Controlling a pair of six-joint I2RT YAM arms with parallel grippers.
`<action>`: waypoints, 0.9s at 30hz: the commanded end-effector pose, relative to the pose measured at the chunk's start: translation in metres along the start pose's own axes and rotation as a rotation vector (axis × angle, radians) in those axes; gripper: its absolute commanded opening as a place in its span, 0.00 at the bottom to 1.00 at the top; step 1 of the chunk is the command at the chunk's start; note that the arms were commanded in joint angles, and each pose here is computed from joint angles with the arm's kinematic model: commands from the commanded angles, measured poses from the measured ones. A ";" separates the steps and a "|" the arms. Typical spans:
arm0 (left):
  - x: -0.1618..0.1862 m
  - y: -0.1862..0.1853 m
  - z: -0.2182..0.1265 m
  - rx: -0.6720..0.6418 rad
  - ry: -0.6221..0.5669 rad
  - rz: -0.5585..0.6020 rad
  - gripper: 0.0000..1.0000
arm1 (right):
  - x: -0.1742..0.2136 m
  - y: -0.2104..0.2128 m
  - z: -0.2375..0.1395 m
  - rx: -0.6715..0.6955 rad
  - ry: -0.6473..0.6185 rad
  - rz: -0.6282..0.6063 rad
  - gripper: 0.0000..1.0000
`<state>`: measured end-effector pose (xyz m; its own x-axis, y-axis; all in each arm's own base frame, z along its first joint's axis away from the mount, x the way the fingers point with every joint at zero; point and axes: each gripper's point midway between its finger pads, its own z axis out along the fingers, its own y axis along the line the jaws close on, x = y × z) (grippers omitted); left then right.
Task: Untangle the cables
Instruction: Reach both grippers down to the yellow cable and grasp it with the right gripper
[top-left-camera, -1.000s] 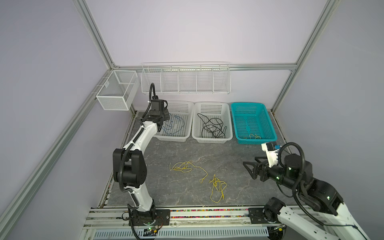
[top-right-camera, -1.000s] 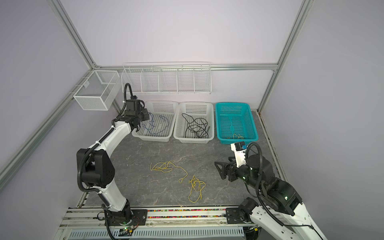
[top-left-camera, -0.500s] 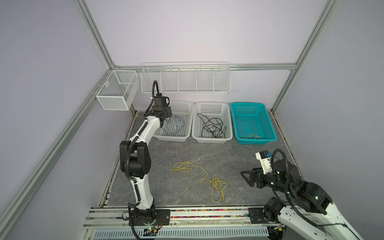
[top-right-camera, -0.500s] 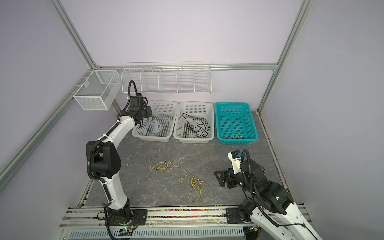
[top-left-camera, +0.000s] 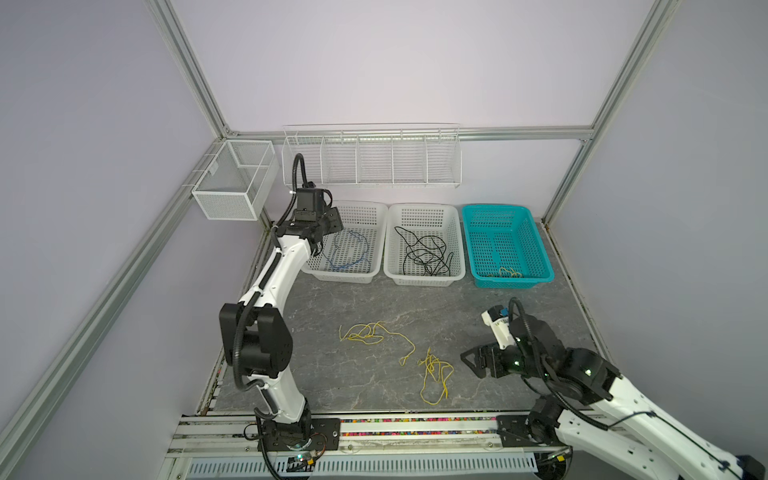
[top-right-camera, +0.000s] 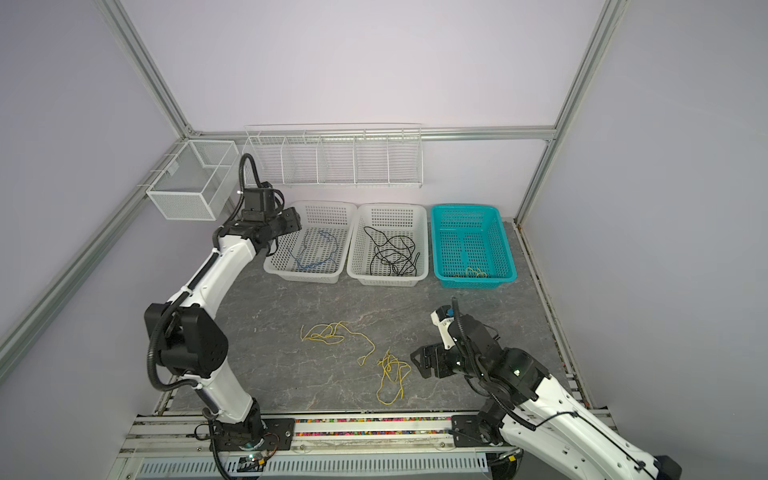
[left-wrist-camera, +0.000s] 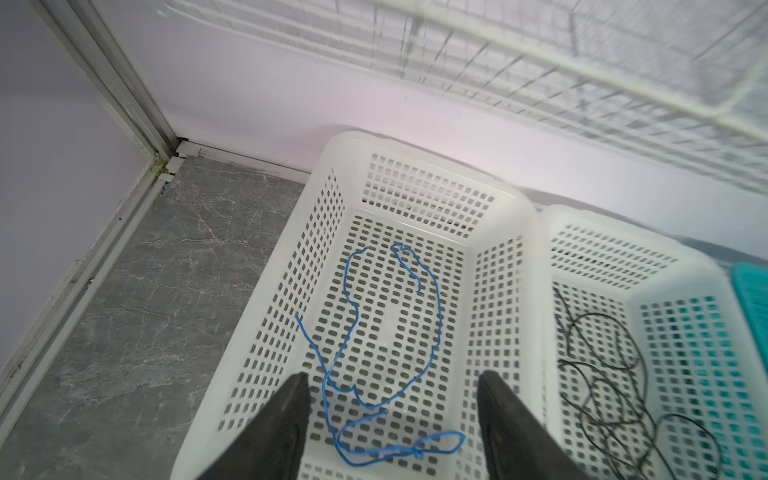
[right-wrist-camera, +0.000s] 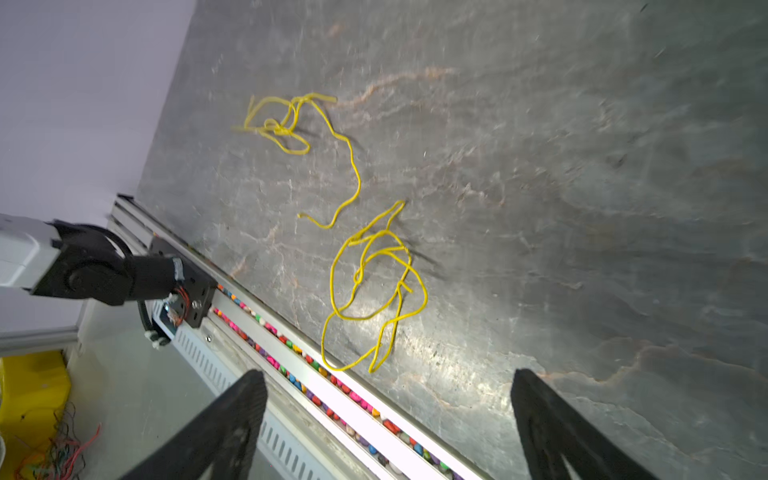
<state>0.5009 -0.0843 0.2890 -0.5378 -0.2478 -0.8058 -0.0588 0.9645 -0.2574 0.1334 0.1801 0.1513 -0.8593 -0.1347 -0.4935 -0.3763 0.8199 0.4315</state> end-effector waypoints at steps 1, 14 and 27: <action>0.021 -0.007 -0.028 0.066 0.046 -0.102 0.68 | -0.001 0.006 0.018 0.028 0.002 -0.017 0.98; 0.162 -0.003 -0.101 0.190 0.186 -0.234 0.70 | 0.029 -0.009 0.078 0.155 0.174 0.040 0.70; 0.236 -0.025 -0.133 0.286 0.276 -0.269 0.68 | 0.054 -0.016 0.111 0.153 0.253 0.150 0.44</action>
<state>0.2680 -0.1490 0.1782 -0.7433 -0.3829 -0.5485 0.0043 0.8172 -0.5763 0.1342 0.2162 0.0375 -0.9590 -0.1530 -0.2384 -0.2268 0.9190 0.3224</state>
